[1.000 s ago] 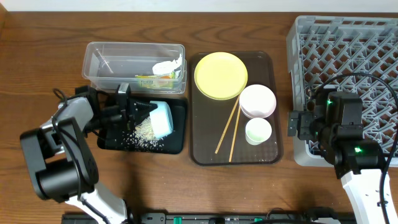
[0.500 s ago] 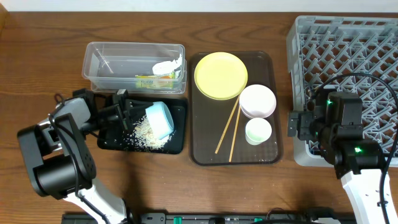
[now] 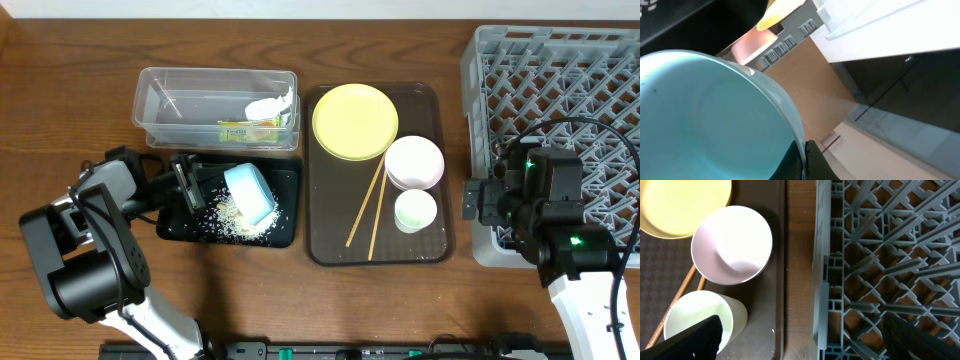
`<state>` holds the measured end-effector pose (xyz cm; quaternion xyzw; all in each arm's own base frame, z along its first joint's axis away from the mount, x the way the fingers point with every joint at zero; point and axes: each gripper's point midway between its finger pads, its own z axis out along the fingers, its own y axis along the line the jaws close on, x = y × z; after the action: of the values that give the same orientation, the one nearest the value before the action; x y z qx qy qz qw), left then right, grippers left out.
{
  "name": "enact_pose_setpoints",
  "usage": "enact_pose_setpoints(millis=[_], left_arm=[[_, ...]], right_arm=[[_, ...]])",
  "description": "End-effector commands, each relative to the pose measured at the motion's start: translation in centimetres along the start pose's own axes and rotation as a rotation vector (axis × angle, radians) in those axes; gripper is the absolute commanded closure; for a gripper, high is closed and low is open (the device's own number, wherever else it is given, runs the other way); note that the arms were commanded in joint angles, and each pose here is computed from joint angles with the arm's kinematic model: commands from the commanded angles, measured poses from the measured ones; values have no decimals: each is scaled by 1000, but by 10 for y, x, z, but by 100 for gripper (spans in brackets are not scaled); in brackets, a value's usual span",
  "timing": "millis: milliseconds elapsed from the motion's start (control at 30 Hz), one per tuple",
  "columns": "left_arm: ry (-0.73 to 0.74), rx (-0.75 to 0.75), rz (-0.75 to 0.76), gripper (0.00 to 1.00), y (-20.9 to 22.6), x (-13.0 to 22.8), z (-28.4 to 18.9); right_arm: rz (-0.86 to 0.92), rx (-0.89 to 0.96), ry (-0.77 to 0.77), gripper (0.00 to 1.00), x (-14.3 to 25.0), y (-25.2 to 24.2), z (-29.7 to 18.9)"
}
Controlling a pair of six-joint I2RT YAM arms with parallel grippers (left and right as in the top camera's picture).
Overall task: Sort waste into correct bins and load items into the dishwasher rack
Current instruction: 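Tip the blue bowl over the black tray to dump the rice, then return the empty blue bowl to the brown tray with the left gripper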
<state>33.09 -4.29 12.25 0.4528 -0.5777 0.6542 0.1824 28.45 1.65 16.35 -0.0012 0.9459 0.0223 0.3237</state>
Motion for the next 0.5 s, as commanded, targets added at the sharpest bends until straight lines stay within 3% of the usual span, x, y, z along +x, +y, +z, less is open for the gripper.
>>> enact_pose_setpoints(millis=[0, 100, 367, 467], left_arm=[[15, 24, -90, 94, -3, 2, -2], [9, 20, -26, 94, -4, -1, -1], [3, 19, 458, 94, -20, 14, -1], [-44, -76, 596, 94, -19, 21, 6]], right_arm=[[-8, -14, -16, 1, -6, 4, -5], [-8, -14, -15, 1, -6, 4, -5], [-8, -14, -15, 1, -6, 4, -5], [-8, -14, -15, 1, -6, 4, -5]])
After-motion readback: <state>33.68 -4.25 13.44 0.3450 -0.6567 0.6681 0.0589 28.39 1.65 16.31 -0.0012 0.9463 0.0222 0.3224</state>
